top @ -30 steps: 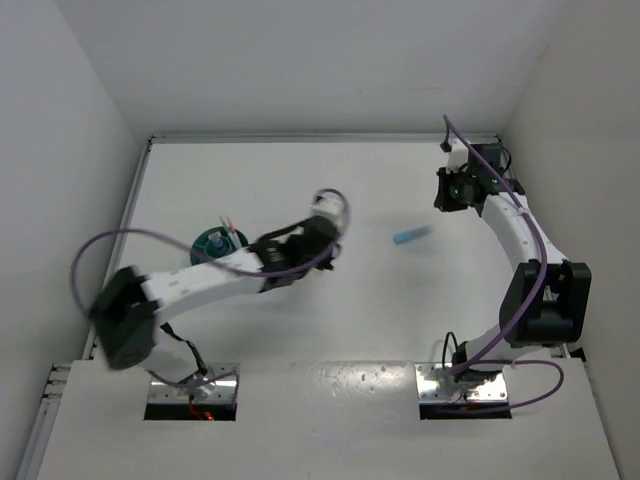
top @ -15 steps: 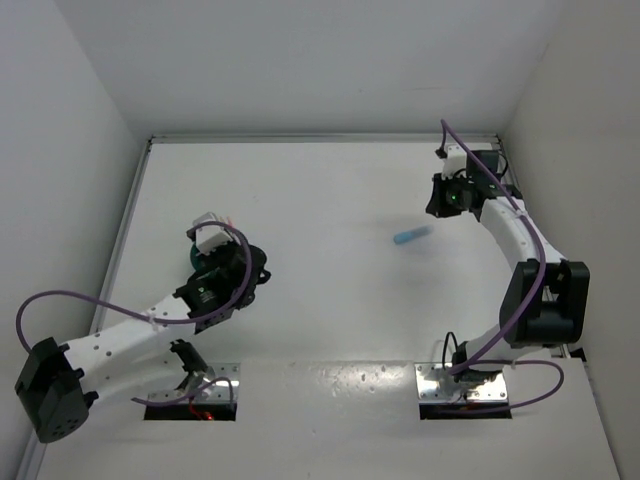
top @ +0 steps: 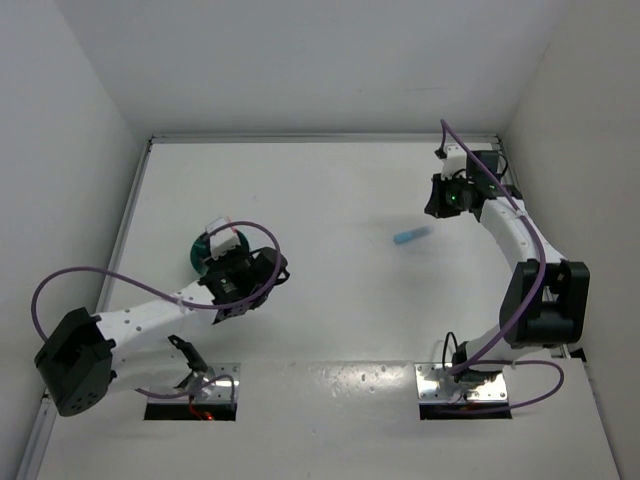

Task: Sort the stationery into containers
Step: Place the stationery into the container

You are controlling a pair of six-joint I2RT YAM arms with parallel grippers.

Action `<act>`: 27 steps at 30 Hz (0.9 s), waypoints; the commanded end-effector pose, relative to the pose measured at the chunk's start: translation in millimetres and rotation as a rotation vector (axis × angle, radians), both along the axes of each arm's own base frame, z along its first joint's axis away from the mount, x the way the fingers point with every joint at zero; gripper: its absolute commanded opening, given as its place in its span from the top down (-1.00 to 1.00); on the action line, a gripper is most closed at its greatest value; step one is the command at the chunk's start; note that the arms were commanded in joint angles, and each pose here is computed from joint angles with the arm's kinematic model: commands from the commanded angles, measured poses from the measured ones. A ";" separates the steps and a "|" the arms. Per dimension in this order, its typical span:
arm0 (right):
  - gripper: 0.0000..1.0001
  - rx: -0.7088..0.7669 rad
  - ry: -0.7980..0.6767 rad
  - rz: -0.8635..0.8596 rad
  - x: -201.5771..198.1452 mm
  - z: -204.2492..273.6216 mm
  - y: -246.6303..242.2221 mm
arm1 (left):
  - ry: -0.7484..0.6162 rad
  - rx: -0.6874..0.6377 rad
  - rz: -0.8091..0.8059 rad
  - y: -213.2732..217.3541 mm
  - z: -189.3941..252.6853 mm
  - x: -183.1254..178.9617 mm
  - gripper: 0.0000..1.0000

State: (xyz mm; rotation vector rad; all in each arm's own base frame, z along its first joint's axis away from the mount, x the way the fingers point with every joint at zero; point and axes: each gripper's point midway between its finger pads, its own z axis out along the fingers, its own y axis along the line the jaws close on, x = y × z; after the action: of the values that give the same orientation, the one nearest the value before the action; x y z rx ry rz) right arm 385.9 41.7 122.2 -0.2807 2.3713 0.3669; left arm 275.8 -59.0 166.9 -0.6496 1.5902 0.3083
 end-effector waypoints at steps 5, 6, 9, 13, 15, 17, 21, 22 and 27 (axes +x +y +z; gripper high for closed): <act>1.00 0.016 -0.064 0.026 8.1 13.1 3.3 | -0.084 0.046 0.085 2.1 7.3 2.6 1.00; 1.00 0.016 -0.064 0.026 8.1 13.1 3.3 | -0.065 0.072 0.084 1.8 2.1 2.8 1.00; 1.00 0.016 -0.064 0.026 8.1 13.1 3.3 | -0.067 0.096 0.097 2.3 1.2 3.6 1.00; 1.00 0.024 -0.065 0.033 7.7 13.6 5.1 | -0.060 0.135 0.099 1.2 -4.7 3.1 1.00; 1.00 0.018 -0.068 0.040 7.8 13.5 4.7 | -0.070 0.135 0.104 0.5 -4.1 4.1 1.00; 1.00 0.018 -0.059 0.040 5.6 10.0 4.8 | -0.076 0.144 0.098 -1.7 -4.6 3.4 0.96; 1.00 0.018 -0.059 0.040 5.6 10.0 4.8 | -0.090 0.177 0.100 -4.2 -3.0 4.2 0.90; 1.00 0.018 -0.059 0.040 5.6 10.0 4.8 | -0.089 0.180 0.099 -5.1 -3.3 5.0 0.90; 1.00 0.027 -0.050 0.047 5.3 7.2 6.6 | -0.142 0.238 0.092 -9.4 5.9 8.4 0.90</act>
State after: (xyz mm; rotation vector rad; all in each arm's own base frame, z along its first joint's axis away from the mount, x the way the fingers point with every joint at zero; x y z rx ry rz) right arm 383.6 46.2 121.2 -0.2978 2.3683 0.3987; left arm 282.3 -70.2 139.0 -0.5806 1.5561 0.4852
